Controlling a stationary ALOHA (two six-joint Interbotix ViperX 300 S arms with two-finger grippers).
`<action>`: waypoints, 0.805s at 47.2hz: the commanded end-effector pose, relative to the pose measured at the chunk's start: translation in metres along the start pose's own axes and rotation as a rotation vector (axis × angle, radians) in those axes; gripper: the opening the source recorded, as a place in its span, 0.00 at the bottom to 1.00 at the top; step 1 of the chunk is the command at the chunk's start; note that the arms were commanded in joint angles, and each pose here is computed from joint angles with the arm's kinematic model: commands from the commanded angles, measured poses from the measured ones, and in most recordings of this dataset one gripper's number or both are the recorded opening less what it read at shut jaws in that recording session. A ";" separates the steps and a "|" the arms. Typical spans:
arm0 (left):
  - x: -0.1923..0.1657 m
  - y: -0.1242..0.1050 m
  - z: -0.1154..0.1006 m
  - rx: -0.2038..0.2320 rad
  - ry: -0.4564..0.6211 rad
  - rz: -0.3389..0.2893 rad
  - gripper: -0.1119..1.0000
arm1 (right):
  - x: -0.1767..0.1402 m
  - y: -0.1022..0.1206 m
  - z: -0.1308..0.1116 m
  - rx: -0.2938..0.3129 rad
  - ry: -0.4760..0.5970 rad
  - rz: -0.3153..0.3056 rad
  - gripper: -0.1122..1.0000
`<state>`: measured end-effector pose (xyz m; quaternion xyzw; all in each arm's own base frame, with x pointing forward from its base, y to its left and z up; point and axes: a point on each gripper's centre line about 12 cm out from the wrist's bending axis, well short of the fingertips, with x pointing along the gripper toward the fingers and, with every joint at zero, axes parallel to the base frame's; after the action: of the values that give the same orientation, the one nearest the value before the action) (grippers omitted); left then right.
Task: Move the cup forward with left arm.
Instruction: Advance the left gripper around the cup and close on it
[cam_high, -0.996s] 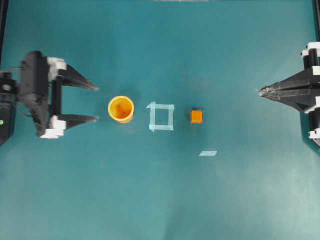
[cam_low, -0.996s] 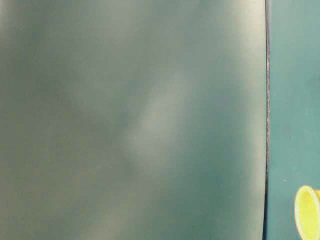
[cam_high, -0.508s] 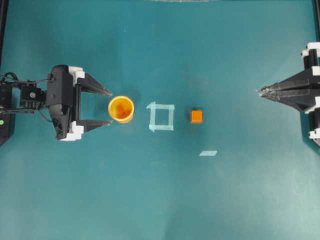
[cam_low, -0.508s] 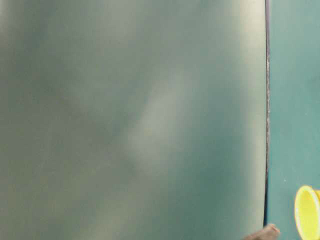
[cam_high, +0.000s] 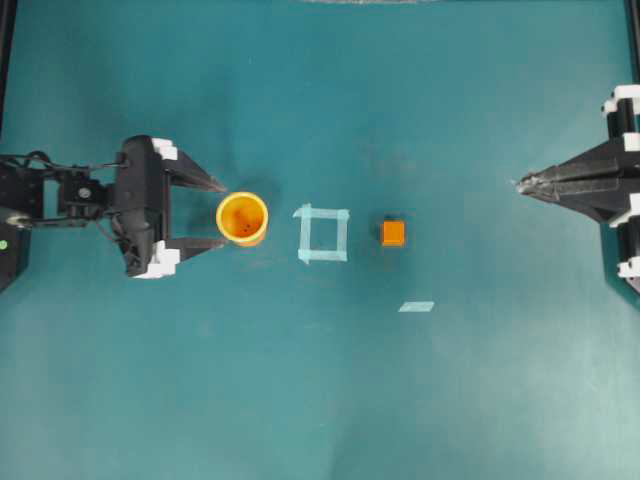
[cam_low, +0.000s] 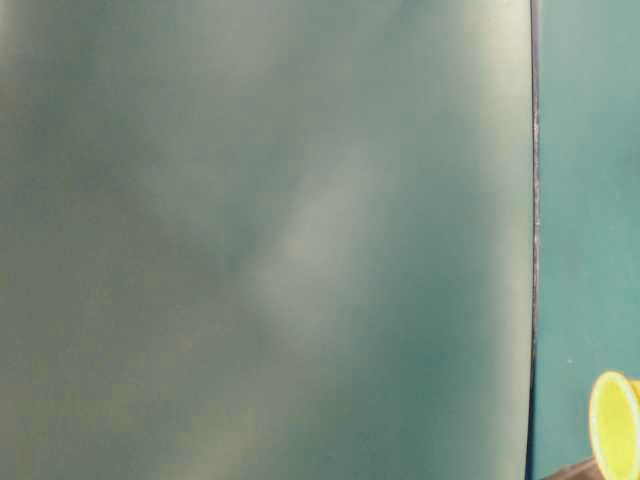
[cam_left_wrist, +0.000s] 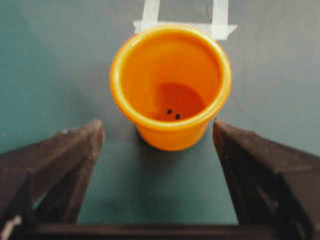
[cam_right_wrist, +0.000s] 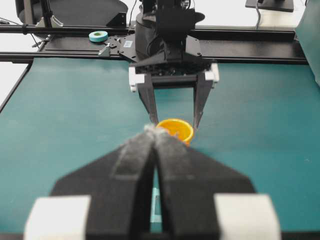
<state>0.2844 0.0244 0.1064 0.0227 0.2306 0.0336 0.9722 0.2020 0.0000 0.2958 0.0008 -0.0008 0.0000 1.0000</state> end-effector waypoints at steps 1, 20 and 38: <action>0.008 0.002 0.007 -0.005 -0.029 0.007 0.87 | 0.002 0.000 0.015 0.002 -0.035 0.000 0.09; 0.024 0.002 0.017 -0.004 -0.058 0.008 0.87 | 0.000 0.000 0.014 0.000 -0.003 0.000 0.09; 0.034 -0.001 0.017 -0.013 -0.052 -0.003 0.87 | 0.000 0.000 0.013 -0.003 0.003 0.000 0.09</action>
<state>0.3157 0.0251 0.1006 0.0187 0.2192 0.0323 0.9750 0.2001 0.0000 0.2960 -0.0015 0.0169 0.0001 0.9999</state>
